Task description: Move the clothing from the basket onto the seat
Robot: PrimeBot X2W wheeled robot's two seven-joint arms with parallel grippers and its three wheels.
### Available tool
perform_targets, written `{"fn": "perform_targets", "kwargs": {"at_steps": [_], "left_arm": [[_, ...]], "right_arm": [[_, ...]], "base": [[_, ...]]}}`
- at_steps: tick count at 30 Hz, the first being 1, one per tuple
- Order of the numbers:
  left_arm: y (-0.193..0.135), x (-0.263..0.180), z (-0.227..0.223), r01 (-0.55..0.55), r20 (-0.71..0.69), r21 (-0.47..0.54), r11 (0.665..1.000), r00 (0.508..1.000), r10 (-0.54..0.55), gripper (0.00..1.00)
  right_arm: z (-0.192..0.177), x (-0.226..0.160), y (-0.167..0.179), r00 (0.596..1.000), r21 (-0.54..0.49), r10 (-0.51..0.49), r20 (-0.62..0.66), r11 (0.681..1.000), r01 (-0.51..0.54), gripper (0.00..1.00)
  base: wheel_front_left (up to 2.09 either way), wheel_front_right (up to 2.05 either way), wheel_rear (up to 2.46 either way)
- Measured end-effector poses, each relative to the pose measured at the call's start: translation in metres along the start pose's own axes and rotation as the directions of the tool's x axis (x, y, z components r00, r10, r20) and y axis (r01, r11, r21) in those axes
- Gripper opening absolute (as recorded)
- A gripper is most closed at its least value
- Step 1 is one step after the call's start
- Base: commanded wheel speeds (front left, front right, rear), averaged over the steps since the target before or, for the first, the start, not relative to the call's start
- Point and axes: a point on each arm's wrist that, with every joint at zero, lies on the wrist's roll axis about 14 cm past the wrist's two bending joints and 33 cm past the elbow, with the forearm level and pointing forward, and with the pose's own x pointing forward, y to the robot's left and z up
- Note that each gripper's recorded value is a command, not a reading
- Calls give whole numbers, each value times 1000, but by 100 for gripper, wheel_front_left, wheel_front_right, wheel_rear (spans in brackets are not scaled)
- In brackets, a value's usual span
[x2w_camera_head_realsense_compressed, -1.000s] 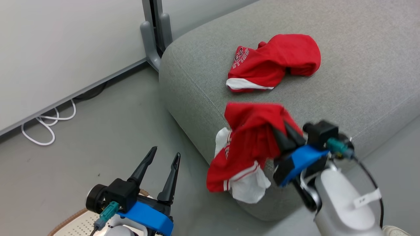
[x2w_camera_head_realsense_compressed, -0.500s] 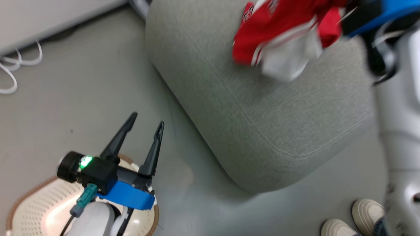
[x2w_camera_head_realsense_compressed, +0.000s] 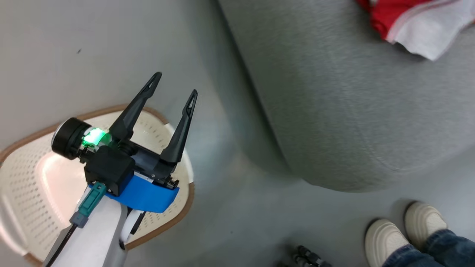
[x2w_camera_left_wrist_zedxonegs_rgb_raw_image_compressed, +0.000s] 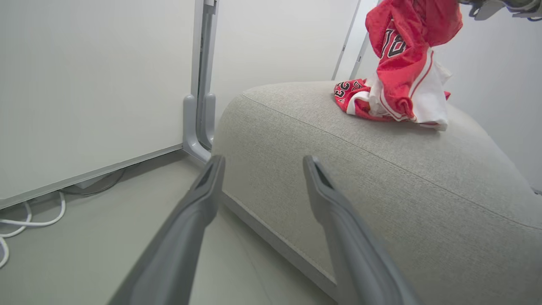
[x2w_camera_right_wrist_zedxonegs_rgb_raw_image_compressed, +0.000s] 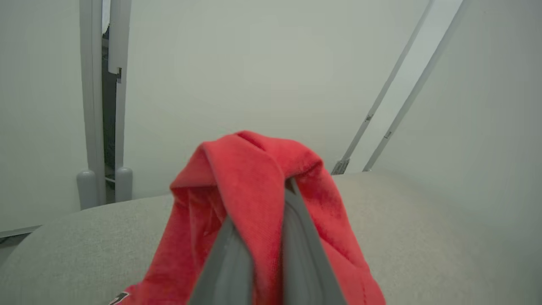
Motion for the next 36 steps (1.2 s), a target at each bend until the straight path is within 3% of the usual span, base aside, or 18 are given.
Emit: {"fn": "perform_targets", "kwargs": {"at_steps": [6,7,8,9,25,36], "left_arm": [[27,-22,-14,-92,-36,2,996,995,92,100],[31,-26,-17,-103,-44,4,995,994,103,100],[33,-28,-18,-113,-47,5,994,993,113,100],[35,-31,-19,-120,-51,5,993,991,120,100],[20,-32,2,-121,-37,-4,993,992,121,100],[8,-58,55,-243,16,-12,970,970,243,100]], "right_arm": [[-87,-3,38,983,31,29,-182,999,-24,0],[-95,-4,43,979,34,34,-200,999,-27,26],[-101,-4,47,977,35,38,-209,999,-31,70],[-107,-5,51,974,35,42,-222,999,-36,100],[-100,-19,59,968,24,86,-237,996,-82,100],[-59,-75,84,964,51,220,-149,975,-214,100]], "base": [[0,0,0],[0,0,0],[0,0,0],[0,0,0],[0,0,0],[0,0,0]]}}
